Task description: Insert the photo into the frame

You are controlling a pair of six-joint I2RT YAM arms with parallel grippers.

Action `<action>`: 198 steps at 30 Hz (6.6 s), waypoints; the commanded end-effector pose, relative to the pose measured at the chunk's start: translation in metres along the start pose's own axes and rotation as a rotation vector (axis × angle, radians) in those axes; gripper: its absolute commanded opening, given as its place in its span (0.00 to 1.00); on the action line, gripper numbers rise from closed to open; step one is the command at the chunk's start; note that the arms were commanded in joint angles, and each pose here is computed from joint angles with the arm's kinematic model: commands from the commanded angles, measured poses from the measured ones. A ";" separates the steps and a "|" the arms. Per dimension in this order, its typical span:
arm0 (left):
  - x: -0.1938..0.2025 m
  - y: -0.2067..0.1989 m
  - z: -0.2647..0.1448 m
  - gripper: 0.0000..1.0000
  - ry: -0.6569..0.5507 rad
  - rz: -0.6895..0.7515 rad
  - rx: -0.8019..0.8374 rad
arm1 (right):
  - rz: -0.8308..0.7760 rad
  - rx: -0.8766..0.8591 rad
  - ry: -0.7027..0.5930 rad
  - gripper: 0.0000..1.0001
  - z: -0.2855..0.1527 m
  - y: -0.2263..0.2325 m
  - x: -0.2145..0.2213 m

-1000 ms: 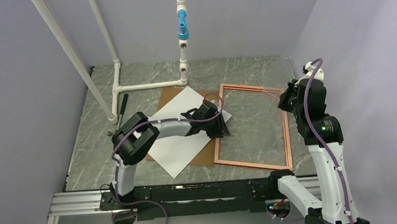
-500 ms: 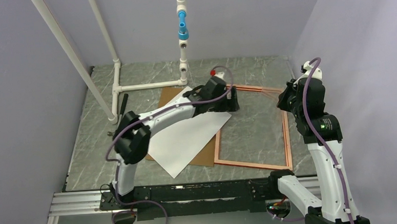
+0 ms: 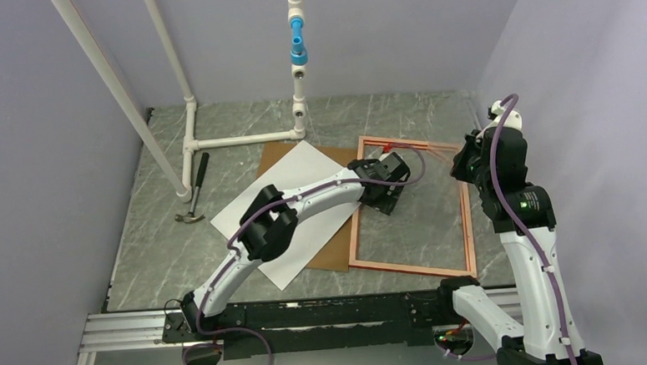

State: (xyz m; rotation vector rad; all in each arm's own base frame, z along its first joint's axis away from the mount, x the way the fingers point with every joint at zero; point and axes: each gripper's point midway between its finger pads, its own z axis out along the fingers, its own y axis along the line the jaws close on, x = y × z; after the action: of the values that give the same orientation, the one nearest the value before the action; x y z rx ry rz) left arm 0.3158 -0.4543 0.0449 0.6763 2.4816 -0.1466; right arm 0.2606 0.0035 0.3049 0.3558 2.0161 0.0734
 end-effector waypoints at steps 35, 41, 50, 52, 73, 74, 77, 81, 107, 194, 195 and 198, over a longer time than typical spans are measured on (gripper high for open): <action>0.038 0.161 -0.035 0.84 -0.040 -0.465 -0.074 | 0.012 -0.072 -0.002 0.00 0.004 0.014 -0.003; 0.055 0.185 -0.036 0.84 -0.008 -0.522 -0.157 | 0.011 -0.095 0.024 0.00 0.007 0.018 0.005; 0.045 0.186 -0.047 0.95 -0.041 -0.631 -0.038 | 0.009 -0.127 0.061 0.00 0.010 0.024 0.014; 0.043 0.185 -0.050 0.96 -0.051 -0.665 0.010 | 0.010 -0.132 0.067 0.00 0.010 0.025 0.015; 0.078 0.117 -0.062 0.91 0.055 -0.758 0.432 | 0.009 -0.182 0.124 0.00 0.017 0.032 0.032; 0.079 0.112 -0.063 0.91 0.060 -0.749 0.436 | 0.009 -0.183 0.126 0.00 0.017 0.033 0.033; 0.081 0.099 -0.068 0.91 0.068 -0.721 0.426 | 0.008 -0.185 0.131 0.00 0.018 0.033 0.035; 0.087 0.096 -0.067 0.94 0.079 -0.703 0.365 | 0.006 -0.186 0.139 0.00 0.019 0.033 0.037; 0.096 0.217 -0.030 0.97 0.060 -0.880 0.173 | -0.004 -0.254 0.159 0.00 0.013 0.043 0.040; 0.060 0.089 -0.134 0.79 -0.169 -0.727 0.420 | 0.124 -0.625 0.234 0.00 -0.008 0.119 0.013; 0.063 0.092 -0.132 0.79 -0.163 -0.729 0.408 | 0.129 -0.647 0.235 0.00 -0.010 0.122 0.011; 0.073 0.098 -0.124 0.77 -0.137 -0.736 0.380 | 0.139 -0.708 0.223 0.00 -0.015 0.132 0.003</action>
State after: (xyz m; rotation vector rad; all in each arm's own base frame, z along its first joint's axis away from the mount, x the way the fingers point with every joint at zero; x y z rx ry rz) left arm 0.2483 -0.3077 0.1048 -0.1451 2.5007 -0.8794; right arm 0.2679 0.1151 0.2885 0.1175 2.1841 0.7906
